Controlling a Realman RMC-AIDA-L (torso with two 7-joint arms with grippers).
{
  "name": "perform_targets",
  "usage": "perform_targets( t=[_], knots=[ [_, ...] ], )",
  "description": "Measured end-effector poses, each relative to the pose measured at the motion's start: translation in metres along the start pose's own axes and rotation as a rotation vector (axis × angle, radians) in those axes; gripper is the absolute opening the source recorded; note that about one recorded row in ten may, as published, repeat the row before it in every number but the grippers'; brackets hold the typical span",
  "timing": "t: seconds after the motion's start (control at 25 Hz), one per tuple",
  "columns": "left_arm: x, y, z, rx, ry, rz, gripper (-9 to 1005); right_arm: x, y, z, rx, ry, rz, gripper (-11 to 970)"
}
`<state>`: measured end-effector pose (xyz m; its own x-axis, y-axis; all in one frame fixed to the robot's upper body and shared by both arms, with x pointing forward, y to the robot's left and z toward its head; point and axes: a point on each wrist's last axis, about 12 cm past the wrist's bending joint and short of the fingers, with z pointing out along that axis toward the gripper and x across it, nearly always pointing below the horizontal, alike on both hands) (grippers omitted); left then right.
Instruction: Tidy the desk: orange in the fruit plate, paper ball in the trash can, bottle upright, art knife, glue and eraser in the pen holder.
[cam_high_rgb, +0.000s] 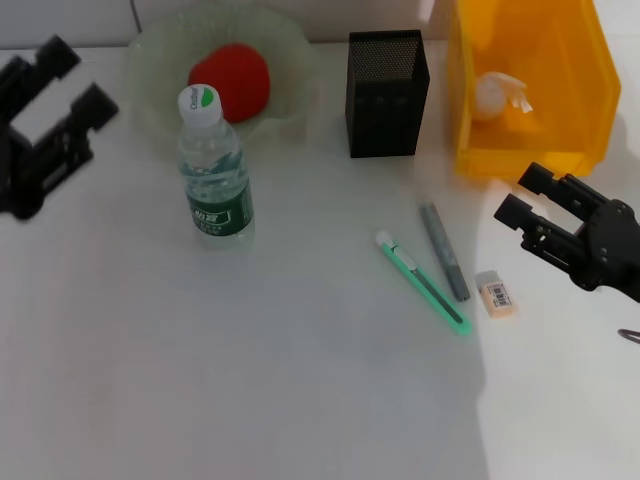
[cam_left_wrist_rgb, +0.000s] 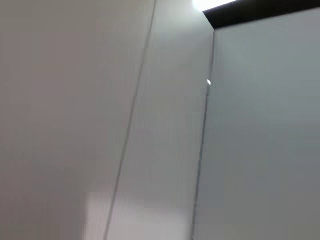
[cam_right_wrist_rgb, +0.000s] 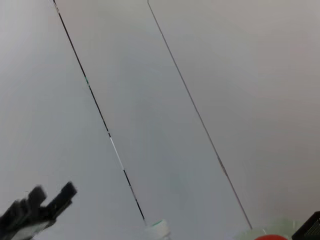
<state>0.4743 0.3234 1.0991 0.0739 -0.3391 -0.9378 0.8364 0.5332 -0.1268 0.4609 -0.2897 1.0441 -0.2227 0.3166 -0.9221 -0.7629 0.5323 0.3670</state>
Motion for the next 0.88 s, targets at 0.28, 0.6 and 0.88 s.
perform_targets(
  t=[0.28, 0.6, 0.88],
  knots=[
    [-0.007, 0.002, -0.022, 0.152, 0.261, -0.104, 697, -0.013, -0.008, 0.007, -0.027, 0.026, 0.022, 720],
    [0.002, 0.000, -0.022, 0.244, 0.441, -0.140, 697, -0.044, -0.021, 0.011, -0.066, 0.114, 0.049, 719],
    [0.006, 0.005, -0.013, 0.322, 0.609, -0.174, 697, -0.090, -0.025, 0.007, -0.128, 0.296, 0.054, 719]
  ],
)
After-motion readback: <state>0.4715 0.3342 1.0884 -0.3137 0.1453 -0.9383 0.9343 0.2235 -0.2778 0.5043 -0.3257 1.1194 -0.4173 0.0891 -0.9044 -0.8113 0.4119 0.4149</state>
